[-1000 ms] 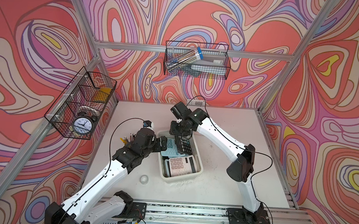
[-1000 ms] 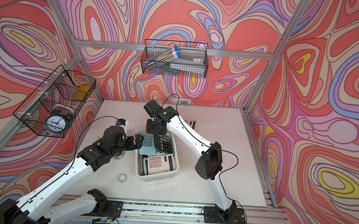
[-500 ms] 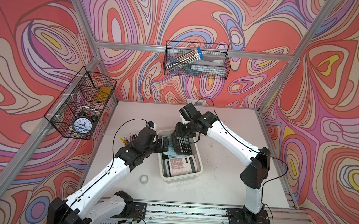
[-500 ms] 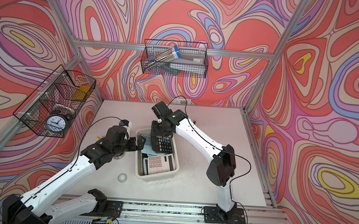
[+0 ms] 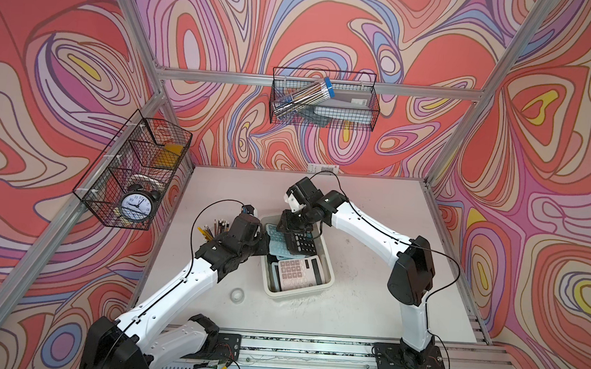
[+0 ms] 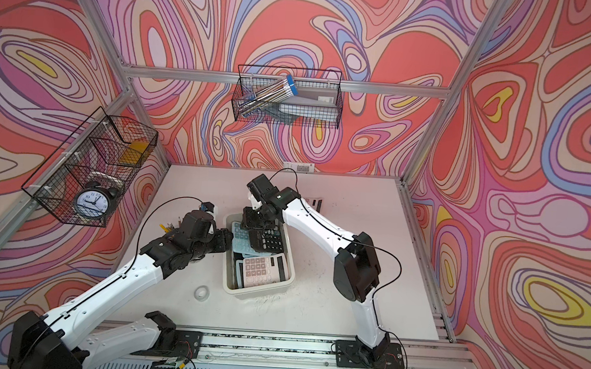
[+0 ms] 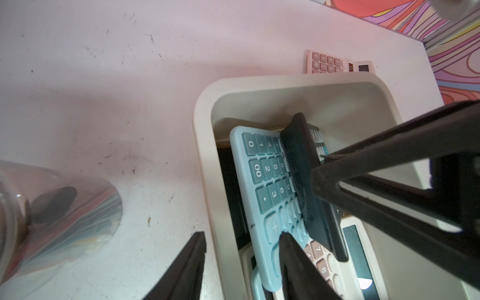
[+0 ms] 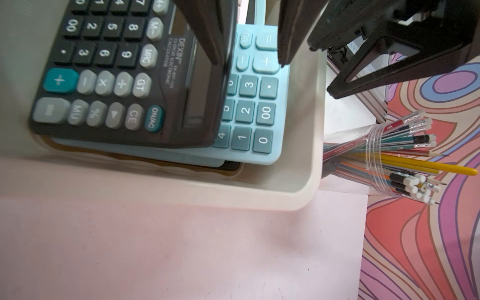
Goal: Put the calculator in the storage box
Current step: Place the calculator in the storage box.
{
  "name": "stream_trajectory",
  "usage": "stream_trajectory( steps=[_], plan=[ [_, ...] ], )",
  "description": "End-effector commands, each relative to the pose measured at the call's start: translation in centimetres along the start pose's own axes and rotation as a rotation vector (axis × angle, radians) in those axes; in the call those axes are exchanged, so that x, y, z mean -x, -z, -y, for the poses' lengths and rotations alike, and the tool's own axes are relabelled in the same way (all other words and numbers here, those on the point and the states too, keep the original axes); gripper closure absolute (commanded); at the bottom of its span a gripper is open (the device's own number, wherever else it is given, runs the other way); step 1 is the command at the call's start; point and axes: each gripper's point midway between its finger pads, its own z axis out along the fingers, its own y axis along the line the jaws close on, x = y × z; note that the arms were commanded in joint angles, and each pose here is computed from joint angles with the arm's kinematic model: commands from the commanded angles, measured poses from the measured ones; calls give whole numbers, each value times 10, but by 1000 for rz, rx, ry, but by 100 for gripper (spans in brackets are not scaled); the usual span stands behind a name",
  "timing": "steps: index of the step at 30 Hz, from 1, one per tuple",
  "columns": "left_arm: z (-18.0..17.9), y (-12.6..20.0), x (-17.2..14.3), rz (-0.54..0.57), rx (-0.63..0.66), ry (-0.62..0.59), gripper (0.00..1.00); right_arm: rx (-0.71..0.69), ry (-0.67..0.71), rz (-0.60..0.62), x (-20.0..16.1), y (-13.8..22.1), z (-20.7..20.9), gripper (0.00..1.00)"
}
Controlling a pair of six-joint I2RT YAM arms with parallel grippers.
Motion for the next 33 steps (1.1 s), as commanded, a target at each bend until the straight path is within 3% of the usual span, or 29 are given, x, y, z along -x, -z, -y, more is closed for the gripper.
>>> stream_trajectory(
  steps=[1, 10, 16, 21, 27, 33],
  plan=[
    [-6, -4, -1, 12, 19, 17, 56, 59, 22, -8, 2, -4, -15, 66],
    [-8, -1, -1, 36, 7, 27, 59, 174, 30, -49, -7, -14, -43, 68],
    [-7, 3, 0, 42, 1, 26, 59, 46, 55, 34, 1, 16, -29, 69],
    [-8, 4, -1, 40, 0, 26, 56, -60, 70, 79, 0, 37, -11, 62],
    [-8, -2, -6, 24, -3, 29, 56, -113, 52, 39, -10, 19, 16, 61],
    [-11, -6, -12, 15, 2, 34, 60, 10, 44, -27, -16, -8, 2, 62]
  ],
)
